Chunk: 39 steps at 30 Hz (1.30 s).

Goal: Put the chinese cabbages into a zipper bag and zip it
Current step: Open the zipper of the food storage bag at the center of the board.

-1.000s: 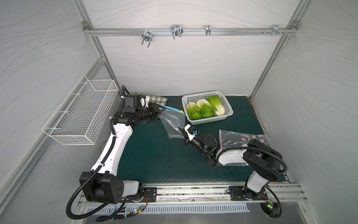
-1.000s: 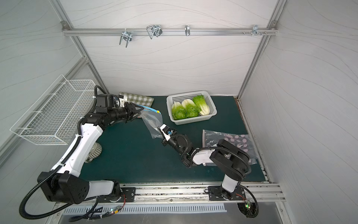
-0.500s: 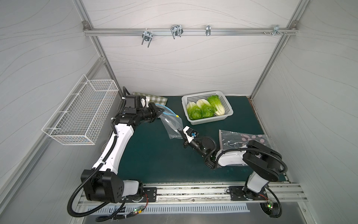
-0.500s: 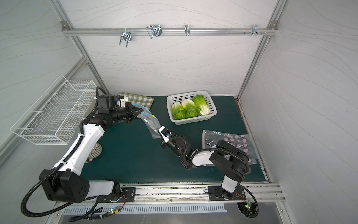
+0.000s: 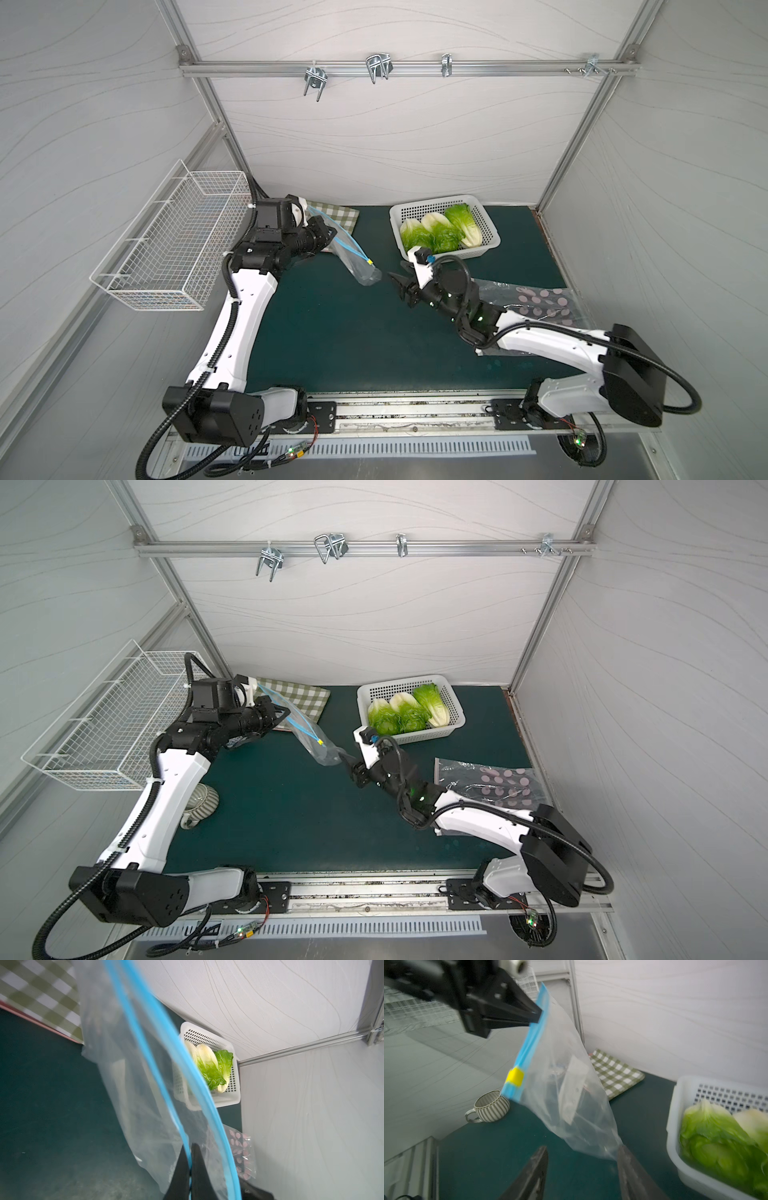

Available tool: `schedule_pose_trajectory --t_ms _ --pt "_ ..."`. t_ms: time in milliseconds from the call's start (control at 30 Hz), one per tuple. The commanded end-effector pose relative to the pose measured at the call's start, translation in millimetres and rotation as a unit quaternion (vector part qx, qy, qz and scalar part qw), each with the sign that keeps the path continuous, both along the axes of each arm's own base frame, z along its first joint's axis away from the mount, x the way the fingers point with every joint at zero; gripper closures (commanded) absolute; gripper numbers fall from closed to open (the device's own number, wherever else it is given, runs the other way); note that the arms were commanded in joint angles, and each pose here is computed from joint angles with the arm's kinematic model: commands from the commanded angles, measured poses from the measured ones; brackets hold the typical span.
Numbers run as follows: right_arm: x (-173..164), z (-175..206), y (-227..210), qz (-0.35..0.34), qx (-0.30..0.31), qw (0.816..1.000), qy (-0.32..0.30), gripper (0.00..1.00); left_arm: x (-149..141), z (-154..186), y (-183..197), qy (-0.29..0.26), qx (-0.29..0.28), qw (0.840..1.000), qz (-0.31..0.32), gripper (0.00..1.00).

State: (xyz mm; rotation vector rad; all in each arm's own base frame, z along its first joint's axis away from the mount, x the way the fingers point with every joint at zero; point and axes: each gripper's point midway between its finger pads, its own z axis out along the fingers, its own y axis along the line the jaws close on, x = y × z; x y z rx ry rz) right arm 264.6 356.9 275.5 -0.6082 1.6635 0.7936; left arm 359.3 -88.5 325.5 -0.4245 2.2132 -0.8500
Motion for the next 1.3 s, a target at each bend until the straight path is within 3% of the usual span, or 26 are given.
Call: schedule_pose_trajectory --t_ms 0,167,300,400,867,1067,1267 --pt "-2 -41 -29 -0.005 -0.044 0.981 0.191 0.42 -9 14 7 -0.025 0.070 0.997 -0.013 1.00" --pt "-3 1 -31 0.049 -0.029 0.962 0.267 0.37 -24 10 -47 -0.018 0.159 0.981 -0.114 1.00" --pt "-12 13 -19 0.083 -0.033 0.942 0.322 0.33 -39 -35 -92 0.027 0.202 0.959 -0.195 1.00" --pt "-15 7 -15 0.087 -0.020 0.931 0.354 0.31 -47 -68 -115 0.059 0.198 0.952 -0.226 1.00" --pt "-3 -82 6 0.052 -0.038 0.879 0.472 0.37 -68 -109 -140 0.087 0.124 0.957 -0.248 1.00" --pt "-4 -84 14 0.061 -0.023 0.875 0.479 0.38 -68 -114 -142 0.090 0.120 0.956 -0.254 1.00" --pt "-10 -68 7 0.064 -0.009 0.885 0.460 0.38 -69 -122 -140 0.098 0.131 0.953 -0.256 1.00"
